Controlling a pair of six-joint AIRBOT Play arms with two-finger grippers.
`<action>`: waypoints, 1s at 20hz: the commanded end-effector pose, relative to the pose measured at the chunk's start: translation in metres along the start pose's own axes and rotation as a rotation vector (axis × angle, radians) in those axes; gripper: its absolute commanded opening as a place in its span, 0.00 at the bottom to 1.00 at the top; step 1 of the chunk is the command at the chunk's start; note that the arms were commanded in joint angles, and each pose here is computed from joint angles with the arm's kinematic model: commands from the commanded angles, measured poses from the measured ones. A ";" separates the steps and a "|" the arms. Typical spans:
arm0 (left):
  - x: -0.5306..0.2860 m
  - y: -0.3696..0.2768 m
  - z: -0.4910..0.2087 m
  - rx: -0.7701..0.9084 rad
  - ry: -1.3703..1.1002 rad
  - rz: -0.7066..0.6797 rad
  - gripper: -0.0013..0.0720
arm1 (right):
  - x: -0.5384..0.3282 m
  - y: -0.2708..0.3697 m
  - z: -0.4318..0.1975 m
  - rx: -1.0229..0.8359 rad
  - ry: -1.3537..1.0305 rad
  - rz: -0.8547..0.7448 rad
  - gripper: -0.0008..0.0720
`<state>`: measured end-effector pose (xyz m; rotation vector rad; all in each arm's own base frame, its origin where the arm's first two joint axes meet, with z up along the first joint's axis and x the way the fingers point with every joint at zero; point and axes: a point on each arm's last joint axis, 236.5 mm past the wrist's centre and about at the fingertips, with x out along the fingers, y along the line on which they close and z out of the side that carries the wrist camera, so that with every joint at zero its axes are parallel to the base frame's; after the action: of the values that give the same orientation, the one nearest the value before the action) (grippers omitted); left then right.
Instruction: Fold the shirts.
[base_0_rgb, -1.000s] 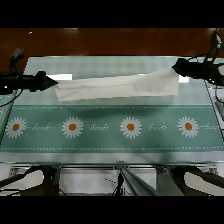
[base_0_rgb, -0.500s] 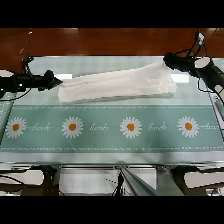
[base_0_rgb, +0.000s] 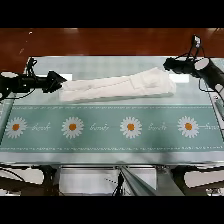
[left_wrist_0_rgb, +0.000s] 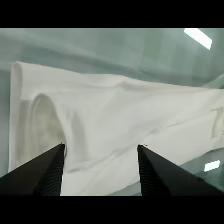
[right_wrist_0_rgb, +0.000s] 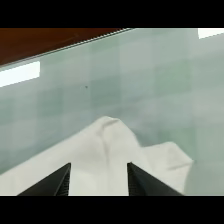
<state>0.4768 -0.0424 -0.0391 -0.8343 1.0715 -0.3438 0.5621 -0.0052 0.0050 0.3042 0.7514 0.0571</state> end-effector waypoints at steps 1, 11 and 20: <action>-0.023 -0.009 -0.010 -0.011 0.081 -0.072 0.76 | -0.051 -0.073 0.010 -0.198 0.056 -0.238 0.61; -0.026 -0.031 -0.025 0.027 0.142 -0.111 0.75 | -0.046 -0.099 -0.062 0.572 0.304 0.099 0.83; -0.001 -0.065 -0.055 0.092 0.234 -0.146 0.75 | 0.046 0.003 -0.119 0.548 0.418 0.170 0.84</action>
<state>0.4405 -0.0939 -0.0043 -0.8139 1.1911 -0.5873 0.5018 -0.0008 -0.0906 0.8685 1.1607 0.0618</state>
